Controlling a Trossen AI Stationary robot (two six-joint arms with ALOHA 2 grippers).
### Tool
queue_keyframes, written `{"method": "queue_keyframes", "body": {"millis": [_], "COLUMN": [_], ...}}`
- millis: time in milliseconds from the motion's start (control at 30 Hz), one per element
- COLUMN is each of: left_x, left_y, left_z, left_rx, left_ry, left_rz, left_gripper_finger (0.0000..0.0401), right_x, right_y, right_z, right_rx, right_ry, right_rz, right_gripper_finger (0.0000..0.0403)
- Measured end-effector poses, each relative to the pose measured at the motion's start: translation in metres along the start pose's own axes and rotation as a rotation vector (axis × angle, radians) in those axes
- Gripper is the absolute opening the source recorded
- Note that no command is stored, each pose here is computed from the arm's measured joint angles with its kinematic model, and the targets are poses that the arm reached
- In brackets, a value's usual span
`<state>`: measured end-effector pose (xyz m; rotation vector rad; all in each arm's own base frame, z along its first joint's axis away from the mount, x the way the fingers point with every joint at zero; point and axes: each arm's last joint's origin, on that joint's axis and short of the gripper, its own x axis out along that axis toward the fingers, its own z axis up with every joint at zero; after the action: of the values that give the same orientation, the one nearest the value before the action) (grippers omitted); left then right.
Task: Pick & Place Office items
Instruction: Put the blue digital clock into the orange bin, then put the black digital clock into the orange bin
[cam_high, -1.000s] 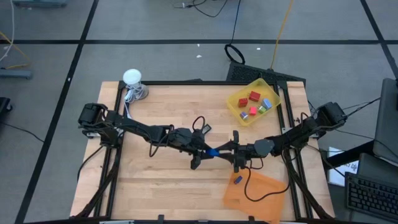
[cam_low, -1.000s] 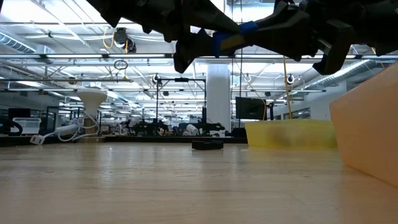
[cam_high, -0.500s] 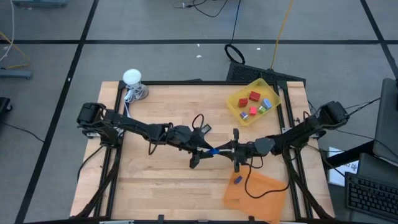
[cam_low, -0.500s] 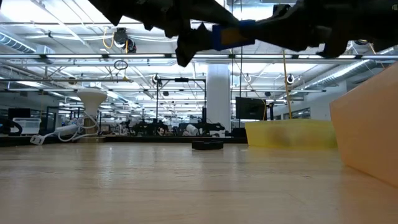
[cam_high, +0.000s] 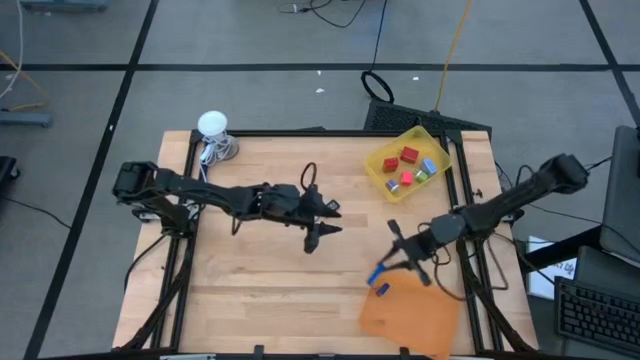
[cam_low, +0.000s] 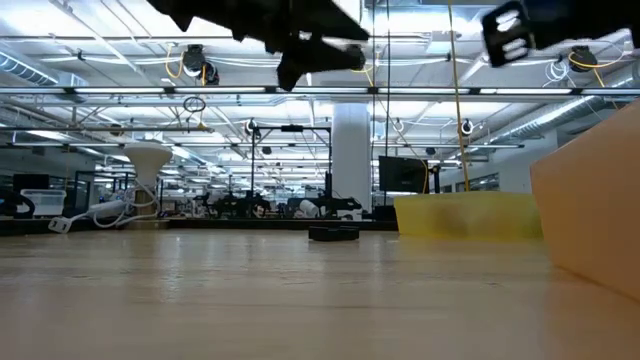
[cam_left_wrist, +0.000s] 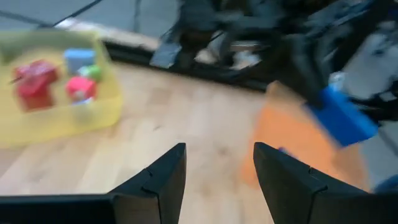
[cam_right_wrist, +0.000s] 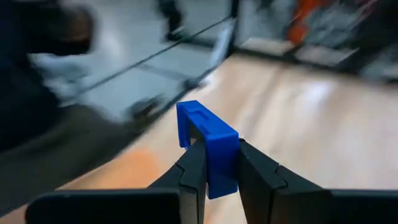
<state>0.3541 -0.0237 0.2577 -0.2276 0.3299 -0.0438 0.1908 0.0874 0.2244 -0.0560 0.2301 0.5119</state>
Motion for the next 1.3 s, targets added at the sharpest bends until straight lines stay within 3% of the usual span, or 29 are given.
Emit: {"method": "queue_keyframes", "body": {"millis": [100,200,433,567,833,967,1300], "left_x": [0.004,0.007,0.015,0.018,0.018,0.018,0.018], "left_y": [0.004,0.006,0.009,0.010,0.010,0.010,0.010], "left_z": [-0.006,-0.012,-0.020,-0.024,-0.024,-0.025,-0.025], "left_rx": [-0.011,-0.028,-0.051,-0.053,-0.053,-0.053,-0.052], "left_ry": [0.027,0.049,0.071,0.083,0.087,0.090,0.090], "left_rz": [0.075,0.121,0.148,0.151,0.152,0.153,0.151], "left_gripper_finger": [0.0188,0.0189,0.0189,0.0189,0.0189,0.0189,0.0189], "right_x": [-0.007,-0.006,0.013,0.019,0.014,0.013,0.014], "right_y": [0.012,0.021,0.030,0.031,0.036,0.037,0.037], "right_z": [-0.005,-0.015,-0.041,-0.053,-0.045,-0.043,-0.040], "right_rx": [0.114,0.153,0.051,0.039,0.162,0.221,0.239], "right_ry": [0.080,0.181,0.337,0.418,0.381,0.375,0.345], "right_rz": [0.087,0.070,-0.106,-0.095,0.046,0.081,0.079], "right_gripper_finger": [0.0055,0.0053,0.0053,0.0053,0.0055,0.0086,0.0156]}}
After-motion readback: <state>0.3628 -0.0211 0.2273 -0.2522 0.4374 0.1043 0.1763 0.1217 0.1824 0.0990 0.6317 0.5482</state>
